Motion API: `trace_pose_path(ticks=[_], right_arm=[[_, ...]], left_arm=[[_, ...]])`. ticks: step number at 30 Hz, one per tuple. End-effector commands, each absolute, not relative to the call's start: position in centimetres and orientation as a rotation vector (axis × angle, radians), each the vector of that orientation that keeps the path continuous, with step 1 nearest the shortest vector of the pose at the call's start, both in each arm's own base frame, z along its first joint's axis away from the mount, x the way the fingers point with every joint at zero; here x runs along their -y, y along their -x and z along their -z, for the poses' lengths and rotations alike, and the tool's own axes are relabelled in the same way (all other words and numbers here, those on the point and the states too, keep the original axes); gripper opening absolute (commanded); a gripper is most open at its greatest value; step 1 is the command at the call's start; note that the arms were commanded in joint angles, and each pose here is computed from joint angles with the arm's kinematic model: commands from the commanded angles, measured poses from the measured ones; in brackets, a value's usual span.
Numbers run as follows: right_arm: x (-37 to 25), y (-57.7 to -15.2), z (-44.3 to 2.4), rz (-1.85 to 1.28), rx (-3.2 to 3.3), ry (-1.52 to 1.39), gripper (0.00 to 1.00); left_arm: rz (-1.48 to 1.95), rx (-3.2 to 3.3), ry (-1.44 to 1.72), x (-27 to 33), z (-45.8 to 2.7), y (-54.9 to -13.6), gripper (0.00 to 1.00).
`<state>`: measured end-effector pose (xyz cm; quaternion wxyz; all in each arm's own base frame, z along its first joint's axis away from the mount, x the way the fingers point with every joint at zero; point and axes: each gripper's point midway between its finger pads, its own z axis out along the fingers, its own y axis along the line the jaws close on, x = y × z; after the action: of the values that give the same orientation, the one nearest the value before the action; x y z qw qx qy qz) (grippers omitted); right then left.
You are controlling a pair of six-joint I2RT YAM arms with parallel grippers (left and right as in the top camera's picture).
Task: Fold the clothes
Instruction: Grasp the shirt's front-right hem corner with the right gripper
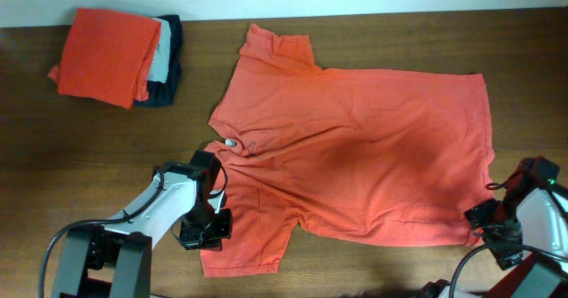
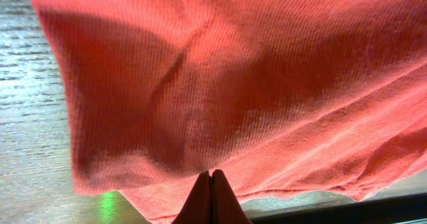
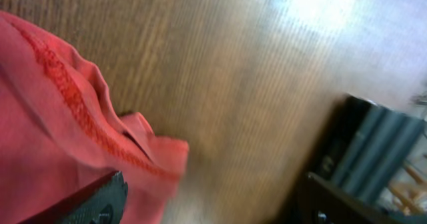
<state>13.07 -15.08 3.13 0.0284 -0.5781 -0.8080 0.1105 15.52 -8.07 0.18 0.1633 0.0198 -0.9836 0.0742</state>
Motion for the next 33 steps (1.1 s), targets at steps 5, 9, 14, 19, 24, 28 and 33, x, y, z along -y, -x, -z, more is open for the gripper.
trace_pose_path(ticks=[5, 9, 14, 19, 24, 28, 33], right_arm=[[15.5, -14.5, -0.7, -0.305, 2.681, 1.681, 0.87], [16.0, -15.2, -0.8, -0.312, 2.73, 1.667, 0.83], [16.4, -15.5, -0.9, -0.326, 2.761, 1.645, 0.56], [17.4, -16.3, -1.4, -0.368, 2.788, 1.668, 0.09], [18.5, -17.5, -2.7, -0.397, 2.82, 1.698, 0.04], [19.8, -19.6, -5.1, -0.39, 2.882, 1.724, 0.04], [20.9, -22.3, -8.4, -0.358, 3.005, 1.666, 0.04]], left_arm=[[-0.242, 2.8, -0.023, 8.3, -0.2, -15.4, 0.01], [-0.243, 2.801, -0.023, 8.3, -0.2, -15.4, 0.01], [-0.247, 2.811, -0.021, 8.4, -0.1, -15.6, 0.01], [-0.246, 2.81, -0.021, 8.4, -0.1, -15.6, 0.01], [-0.246, 2.81, -0.021, 8.4, -0.1, -15.6, 0.01], [-0.246, 2.81, -0.022, 8.4, -0.1, -15.6, 0.01], [-0.246, 2.81, -0.022, 8.4, -0.1, -15.6, 0.01]])
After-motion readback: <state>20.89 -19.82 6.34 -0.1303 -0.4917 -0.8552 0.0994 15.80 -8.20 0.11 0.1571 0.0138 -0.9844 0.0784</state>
